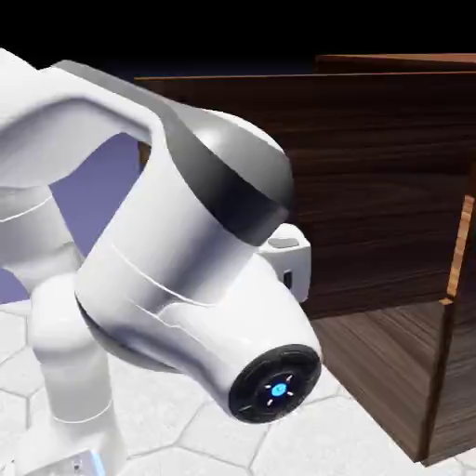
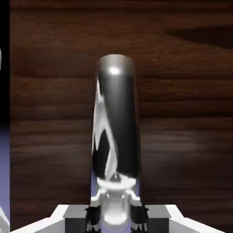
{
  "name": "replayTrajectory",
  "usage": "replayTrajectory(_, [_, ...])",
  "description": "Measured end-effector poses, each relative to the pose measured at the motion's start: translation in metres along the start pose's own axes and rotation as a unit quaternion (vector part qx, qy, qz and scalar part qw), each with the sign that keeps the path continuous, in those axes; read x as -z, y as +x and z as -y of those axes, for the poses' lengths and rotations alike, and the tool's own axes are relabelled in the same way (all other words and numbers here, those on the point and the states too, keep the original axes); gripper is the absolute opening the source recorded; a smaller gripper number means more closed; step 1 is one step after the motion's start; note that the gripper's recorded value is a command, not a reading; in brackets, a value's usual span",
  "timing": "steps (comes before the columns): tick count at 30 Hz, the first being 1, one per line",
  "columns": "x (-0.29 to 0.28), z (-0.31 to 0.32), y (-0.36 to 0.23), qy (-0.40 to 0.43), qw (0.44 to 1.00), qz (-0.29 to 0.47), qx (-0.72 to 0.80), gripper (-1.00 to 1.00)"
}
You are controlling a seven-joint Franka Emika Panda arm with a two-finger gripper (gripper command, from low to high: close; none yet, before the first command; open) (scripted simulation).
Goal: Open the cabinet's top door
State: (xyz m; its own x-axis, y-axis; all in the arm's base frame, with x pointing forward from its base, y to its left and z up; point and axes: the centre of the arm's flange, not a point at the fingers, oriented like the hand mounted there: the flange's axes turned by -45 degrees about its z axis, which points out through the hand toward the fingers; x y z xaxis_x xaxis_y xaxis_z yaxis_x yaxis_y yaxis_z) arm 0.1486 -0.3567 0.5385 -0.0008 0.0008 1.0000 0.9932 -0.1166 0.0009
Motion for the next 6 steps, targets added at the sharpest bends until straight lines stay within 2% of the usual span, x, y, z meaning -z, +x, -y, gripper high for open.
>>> replayTrajectory(6, [0.0065, -0.0041, 0.0000, 0.009, 1.000, 0.000, -0.001, -1.00])
